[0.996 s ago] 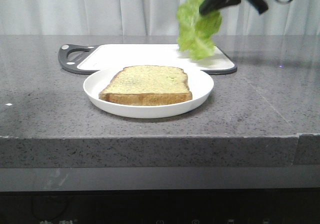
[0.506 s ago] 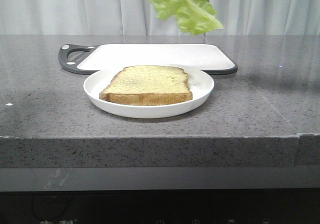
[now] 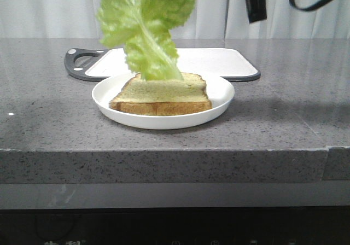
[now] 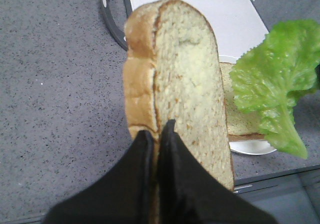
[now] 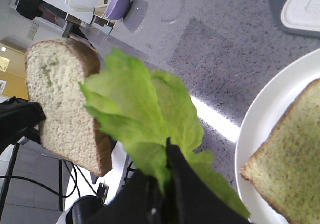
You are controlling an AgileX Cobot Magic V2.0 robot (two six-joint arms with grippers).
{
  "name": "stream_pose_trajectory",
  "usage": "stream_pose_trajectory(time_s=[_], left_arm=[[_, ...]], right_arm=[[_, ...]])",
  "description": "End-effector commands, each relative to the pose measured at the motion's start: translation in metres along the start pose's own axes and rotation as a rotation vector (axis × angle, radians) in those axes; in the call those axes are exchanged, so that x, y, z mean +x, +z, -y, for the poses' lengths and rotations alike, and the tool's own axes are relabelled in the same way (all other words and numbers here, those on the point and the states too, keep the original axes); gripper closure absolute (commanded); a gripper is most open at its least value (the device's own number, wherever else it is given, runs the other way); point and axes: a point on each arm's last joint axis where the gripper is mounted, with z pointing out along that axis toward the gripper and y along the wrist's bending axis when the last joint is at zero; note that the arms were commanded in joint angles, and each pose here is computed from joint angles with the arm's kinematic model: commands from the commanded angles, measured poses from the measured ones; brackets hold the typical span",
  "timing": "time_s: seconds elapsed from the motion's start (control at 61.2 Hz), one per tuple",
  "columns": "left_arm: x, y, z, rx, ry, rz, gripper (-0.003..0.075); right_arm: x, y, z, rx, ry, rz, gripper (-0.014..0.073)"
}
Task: Left arm grabs bread, right arm adds lettuce
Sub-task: 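Lower the lettuce onto the bread slice on the plate and release, then raise the right gripper away from the plate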
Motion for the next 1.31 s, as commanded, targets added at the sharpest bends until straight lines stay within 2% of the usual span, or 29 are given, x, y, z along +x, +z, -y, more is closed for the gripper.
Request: stream_pose_trajectory(time_s=[0.0,0.212,0.441,0.539,0.604,0.653,0.767,0.816,0.914,1.061,1.29], left_arm=[[-0.011,-0.006,0.003,0.014,-0.01,0.093,0.0741],[-0.011,-0.006,0.003,0.014,-0.01,0.093,0.0741],[-0.011,-0.006,0.003,0.014,-0.01,0.093,0.0741],[-0.011,-0.006,0.003,0.014,-0.01,0.093,0.0741],[-0.011,-0.006,0.003,0.014,-0.01,0.093,0.0741],[-0.011,-0.006,0.003,0.014,-0.01,0.093,0.0741],[-0.011,-0.006,0.003,0.014,-0.01,0.093,0.0741],[-0.011,-0.006,0.003,0.014,-0.01,0.093,0.0741],[-0.011,-0.006,0.003,0.014,-0.01,0.093,0.0741],[-0.011,-0.006,0.003,0.014,-0.01,0.093,0.0741],[-0.011,-0.006,0.003,0.014,-0.01,0.093,0.0741]], right_arm=[[-0.008,-0.001,-0.01,-0.074,0.011,0.048,0.0713],[-0.011,0.014,0.021,-0.023,0.104,0.06,0.0713],[-0.013,0.017,0.037,0.077,0.108,0.096,0.0691],[-0.013,0.017,0.04,0.118,0.086,0.09,0.0583],[-0.013,0.016,0.043,0.149,0.07,0.088,0.0468],[-0.013,0.016,0.046,0.177,0.059,0.092,0.0351],[-0.013,0.015,0.049,0.218,0.038,0.092,0.0162],[-0.014,0.014,0.05,0.224,0.026,0.087,0.011],[-0.016,0.009,0.047,0.239,-0.01,0.077,0.0059],[-0.02,-0.006,0.037,0.293,-0.06,0.064,0.0061],[-0.018,-0.041,0.008,0.473,-0.169,-0.005,0.0062]])
